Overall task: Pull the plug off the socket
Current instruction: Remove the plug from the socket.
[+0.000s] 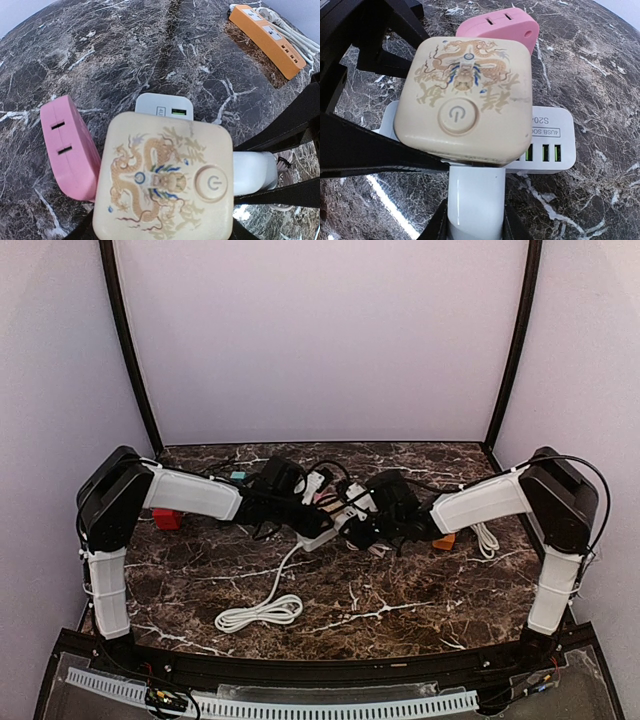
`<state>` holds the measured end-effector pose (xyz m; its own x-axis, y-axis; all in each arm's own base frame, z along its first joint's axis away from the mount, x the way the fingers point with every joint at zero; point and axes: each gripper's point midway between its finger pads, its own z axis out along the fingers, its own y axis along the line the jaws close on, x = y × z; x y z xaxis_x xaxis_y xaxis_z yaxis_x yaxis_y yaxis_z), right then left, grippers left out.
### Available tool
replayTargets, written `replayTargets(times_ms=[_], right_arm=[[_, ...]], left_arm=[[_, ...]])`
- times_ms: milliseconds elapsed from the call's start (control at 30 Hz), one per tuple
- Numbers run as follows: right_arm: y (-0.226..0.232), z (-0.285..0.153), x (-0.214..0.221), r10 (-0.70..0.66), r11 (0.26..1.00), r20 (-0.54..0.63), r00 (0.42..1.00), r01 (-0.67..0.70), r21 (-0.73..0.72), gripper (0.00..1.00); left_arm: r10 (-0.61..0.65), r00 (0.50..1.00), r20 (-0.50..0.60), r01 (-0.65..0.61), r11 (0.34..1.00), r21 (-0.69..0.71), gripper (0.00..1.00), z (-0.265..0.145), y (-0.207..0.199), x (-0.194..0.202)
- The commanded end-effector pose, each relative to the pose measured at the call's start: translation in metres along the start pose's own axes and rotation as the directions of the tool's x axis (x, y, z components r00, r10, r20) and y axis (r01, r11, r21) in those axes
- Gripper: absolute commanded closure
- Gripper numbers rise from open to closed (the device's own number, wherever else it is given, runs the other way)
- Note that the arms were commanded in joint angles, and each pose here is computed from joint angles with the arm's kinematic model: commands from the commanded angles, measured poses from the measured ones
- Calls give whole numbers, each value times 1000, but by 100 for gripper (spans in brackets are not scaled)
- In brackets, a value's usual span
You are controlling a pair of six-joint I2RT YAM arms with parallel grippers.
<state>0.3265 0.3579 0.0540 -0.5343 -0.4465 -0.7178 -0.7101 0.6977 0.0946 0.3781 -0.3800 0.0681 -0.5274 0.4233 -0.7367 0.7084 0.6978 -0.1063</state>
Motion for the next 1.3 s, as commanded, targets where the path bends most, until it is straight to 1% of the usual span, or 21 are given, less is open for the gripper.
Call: replayTargets(times_ms=[0,133,267,467,533,600,733,800,933,1000,1033,1100,1167,1267], right_arm=[[12,-6,90,17,998,-273,962,-33,-52,100],[10,-11,95,10,999,-285,959,-22,-39,100],[21,-15,90,9,992,-274,962,-44,-121,100],[8,-18,90,-16,999,-303,953,6,-34,100],[8,-21,92,-24,999,-311,950,15,-32,100],[12,-22,95,-23,998,-315,949,3,-62,100],[28,-19,100,19,987,-321,947,-69,-143,100],[27,-14,105,38,989,-319,947,-80,-121,100],[8,-8,110,88,996,-298,950,-87,18,100],[4,-10,108,101,995,-297,950,-90,51,100],[6,-12,105,98,995,-295,951,-91,37,100],[22,-17,101,59,995,-296,953,-80,-58,100],[31,-23,100,16,991,-297,955,-54,-119,100],[28,-27,106,-64,991,-320,945,23,-132,100]], left_arm=[[-32,996,-86,23,994,-103,68,6,25,31],[-46,994,-101,32,990,-139,72,8,34,34],[-48,993,-107,32,988,-148,75,8,36,34],[-51,993,-111,33,987,-159,77,8,39,33],[-52,993,-109,34,986,-162,77,8,40,33],[-54,993,-109,36,986,-164,77,8,41,33],[-63,992,-106,45,984,-170,78,9,42,32],[-65,992,-107,46,984,-172,78,10,42,32],[-71,989,-129,48,983,-176,80,10,43,37],[-73,988,-133,49,983,-178,80,10,44,38],[-75,988,-135,50,982,-181,81,10,45,39],[-77,987,-138,51,982,-181,81,11,46,40],[-76,987,-140,50,982,-181,81,11,46,40],[-74,987,-143,47,983,-178,82,10,46,41]])
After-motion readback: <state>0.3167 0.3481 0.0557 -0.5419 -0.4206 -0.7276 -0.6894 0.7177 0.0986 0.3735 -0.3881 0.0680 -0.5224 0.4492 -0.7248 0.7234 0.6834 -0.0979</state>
